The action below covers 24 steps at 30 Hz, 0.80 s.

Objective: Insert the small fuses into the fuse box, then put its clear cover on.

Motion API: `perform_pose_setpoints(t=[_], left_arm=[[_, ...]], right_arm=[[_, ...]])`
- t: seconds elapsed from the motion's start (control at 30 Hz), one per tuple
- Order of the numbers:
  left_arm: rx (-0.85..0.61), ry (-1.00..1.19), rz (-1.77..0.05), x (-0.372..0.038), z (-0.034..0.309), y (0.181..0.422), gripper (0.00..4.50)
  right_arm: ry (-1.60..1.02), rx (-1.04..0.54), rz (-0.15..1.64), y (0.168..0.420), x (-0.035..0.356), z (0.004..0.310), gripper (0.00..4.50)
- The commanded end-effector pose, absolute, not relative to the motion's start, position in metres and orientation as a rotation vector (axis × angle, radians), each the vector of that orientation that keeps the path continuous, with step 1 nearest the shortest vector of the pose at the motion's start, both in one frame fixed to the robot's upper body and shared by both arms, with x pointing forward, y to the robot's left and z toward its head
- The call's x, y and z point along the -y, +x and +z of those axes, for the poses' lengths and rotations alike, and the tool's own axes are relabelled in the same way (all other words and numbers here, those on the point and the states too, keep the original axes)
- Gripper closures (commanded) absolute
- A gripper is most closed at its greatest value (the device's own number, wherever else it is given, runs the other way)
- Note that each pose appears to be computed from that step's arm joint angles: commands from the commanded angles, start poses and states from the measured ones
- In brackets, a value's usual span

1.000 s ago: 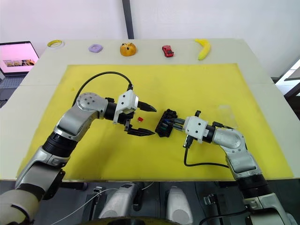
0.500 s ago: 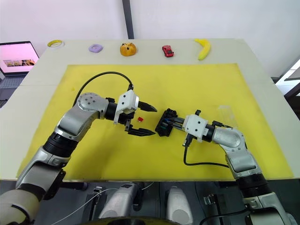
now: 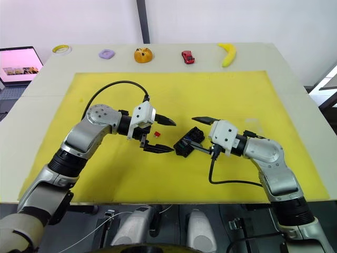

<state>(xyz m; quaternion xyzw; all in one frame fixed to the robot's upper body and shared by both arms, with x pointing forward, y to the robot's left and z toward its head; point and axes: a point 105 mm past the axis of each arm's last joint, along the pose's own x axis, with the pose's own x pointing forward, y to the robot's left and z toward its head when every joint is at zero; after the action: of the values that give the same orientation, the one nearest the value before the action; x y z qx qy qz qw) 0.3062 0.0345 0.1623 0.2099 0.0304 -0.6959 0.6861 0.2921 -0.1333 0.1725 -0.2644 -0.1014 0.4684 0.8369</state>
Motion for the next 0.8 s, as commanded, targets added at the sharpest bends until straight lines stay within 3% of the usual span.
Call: perform_pose_setpoints(t=[0.03, 0.17, 0.2, 0.3, 0.43, 0.8], left_arm=[[-0.019, 0.483, -1.548, -0.034, 0.171, 0.306, 0.0], [-0.019, 0.484, -1.545, -0.035, 0.17, 0.307, 0.0], [-0.018, 0.485, -1.544, -0.036, 0.169, 0.307, 0.0], [-0.011, 0.485, -1.543, -0.036, 0.17, 0.307, 0.0], [0.0, 0.489, -1.543, -0.035, 0.17, 0.308, 0.0], [0.014, 0.514, -1.558, -0.034, 0.169, 0.307, 0.0]], right_arm=[[-0.507, 0.243, 0.969, 0.292, 0.133, 0.188, 0.95], [-0.335, 0.145, 0.956, 0.292, 0.129, 0.183, 0.95], [-0.294, 0.122, 0.963, 0.289, 0.126, 0.182, 1.19], [-0.227, 0.061, 0.99, 0.278, 0.118, 0.175, 2.15], [-0.209, 0.02, 0.958, 0.272, 0.115, 0.166, 4.29], [-0.211, -0.049, 0.861, 0.277, 0.122, 0.149, 4.4]])
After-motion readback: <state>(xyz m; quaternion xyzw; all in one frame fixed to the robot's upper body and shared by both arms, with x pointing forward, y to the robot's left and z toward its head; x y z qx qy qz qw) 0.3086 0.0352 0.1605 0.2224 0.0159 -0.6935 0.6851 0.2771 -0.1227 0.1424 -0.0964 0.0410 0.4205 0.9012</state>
